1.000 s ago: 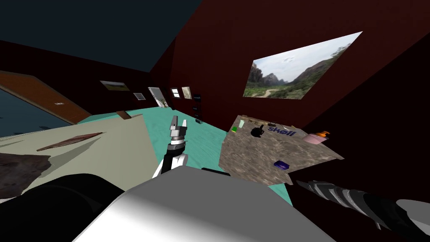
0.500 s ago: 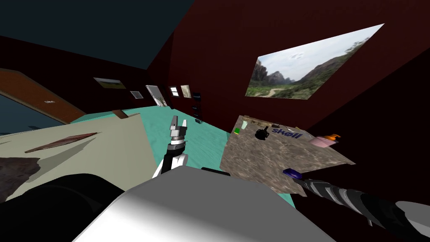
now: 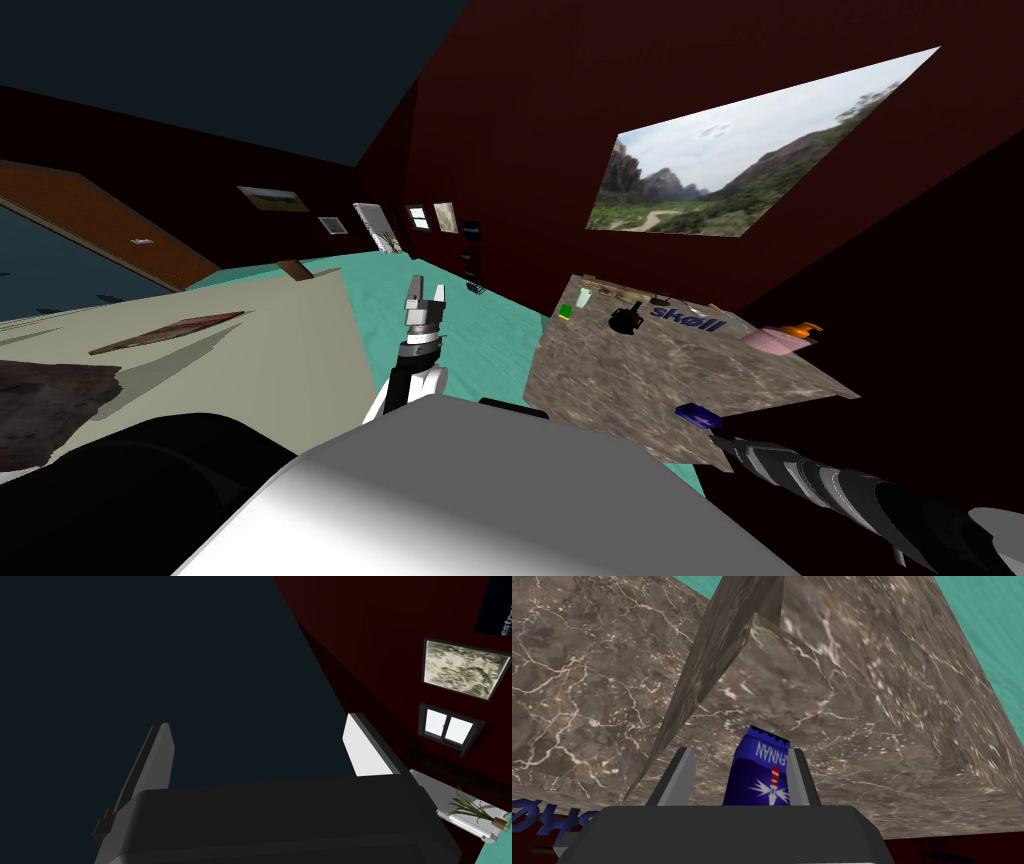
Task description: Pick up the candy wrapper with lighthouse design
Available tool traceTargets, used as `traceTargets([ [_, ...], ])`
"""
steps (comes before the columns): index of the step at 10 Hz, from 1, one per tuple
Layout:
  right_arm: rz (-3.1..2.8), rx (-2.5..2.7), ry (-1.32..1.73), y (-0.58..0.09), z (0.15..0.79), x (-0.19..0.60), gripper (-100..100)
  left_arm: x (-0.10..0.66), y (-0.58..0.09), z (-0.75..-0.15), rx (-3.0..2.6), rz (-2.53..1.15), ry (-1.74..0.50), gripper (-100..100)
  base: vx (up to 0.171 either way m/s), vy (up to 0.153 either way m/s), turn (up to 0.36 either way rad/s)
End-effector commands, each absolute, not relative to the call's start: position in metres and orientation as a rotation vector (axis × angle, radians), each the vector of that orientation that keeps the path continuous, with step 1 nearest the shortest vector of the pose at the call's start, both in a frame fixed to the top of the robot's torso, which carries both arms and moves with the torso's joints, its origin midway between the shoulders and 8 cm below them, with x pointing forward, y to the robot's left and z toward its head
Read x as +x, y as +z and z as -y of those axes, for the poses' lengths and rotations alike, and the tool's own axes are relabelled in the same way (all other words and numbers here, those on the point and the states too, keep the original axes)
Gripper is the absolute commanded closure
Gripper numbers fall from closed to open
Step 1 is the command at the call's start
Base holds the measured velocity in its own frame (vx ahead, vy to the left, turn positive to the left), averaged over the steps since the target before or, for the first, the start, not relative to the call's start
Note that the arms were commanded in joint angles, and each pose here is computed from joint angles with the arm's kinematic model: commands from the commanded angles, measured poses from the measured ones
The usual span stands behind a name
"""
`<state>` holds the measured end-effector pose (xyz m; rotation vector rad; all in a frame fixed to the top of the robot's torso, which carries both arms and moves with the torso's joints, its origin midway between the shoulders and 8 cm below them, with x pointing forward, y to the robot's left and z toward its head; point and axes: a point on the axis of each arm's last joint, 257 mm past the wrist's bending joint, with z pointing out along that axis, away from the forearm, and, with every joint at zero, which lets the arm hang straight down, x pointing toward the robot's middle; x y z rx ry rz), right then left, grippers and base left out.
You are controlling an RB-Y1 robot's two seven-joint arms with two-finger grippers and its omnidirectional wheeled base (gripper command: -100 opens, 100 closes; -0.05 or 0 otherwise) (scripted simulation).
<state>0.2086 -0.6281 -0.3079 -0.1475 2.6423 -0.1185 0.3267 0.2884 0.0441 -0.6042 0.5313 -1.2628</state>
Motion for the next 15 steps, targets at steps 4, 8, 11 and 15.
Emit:
traceTargets([
  [4, -2.642, -0.147, -0.119, -0.308, 0.628, 0.209, 100, 0.327, 0.044, -0.288, -0.604, -0.531, -1.263, 0, 0.000, 0.000, 0.000],
  [8, -2.723, -0.247, -0.284, -0.312, 0.667, 0.173, -100, 0.327, 0.044, -0.288, -0.604, -0.531, -1.263, 0, -0.066, -0.006, 0.021],
  [11, -2.764, -0.311, -0.374, -0.311, 0.688, 0.155, -100, 0.327, 0.044, -0.288, -0.604, -0.531, -1.263, 0, -0.070, -0.016, 0.007],
  [15, -2.748, -0.265, -0.322, -0.307, 0.675, 0.172, -100, 0.327, 0.044, -0.288, -0.604, -0.531, -1.263, 0, 0.010, 0.038, -0.069],
])
